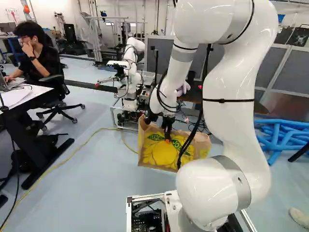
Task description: Pick up the bag on the ground and place it on the table
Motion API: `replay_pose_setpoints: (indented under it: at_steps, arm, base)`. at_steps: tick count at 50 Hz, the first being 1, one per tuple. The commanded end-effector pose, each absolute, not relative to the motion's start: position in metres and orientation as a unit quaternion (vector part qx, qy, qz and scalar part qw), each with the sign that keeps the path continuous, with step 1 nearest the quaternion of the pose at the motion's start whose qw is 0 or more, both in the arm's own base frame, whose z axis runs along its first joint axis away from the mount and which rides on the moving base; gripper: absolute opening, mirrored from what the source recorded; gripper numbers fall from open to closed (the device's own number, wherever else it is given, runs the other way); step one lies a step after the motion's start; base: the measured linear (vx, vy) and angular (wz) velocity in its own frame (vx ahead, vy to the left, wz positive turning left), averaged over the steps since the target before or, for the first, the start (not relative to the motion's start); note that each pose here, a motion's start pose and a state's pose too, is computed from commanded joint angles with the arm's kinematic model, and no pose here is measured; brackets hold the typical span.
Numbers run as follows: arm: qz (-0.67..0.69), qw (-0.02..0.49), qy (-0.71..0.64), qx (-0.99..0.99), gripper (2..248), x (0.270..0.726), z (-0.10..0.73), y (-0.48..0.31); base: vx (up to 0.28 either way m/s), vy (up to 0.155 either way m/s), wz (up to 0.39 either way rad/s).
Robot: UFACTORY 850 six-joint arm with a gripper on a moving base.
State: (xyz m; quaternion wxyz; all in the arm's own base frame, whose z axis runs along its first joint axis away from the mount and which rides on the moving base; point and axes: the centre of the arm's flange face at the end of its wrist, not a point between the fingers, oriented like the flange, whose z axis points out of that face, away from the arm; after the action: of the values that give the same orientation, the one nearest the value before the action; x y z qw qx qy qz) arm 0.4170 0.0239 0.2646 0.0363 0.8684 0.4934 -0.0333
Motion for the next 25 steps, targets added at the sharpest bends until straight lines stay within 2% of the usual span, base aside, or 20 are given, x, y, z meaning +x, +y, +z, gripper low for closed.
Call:
replay_pose_setpoints:
  at_steps: [25]
  arm:
    - [-0.038, 0.032, 0.452, 0.891, 22, 0.417, 0.305, 0.022]
  base:
    - [0.000, 0.000, 0.000]
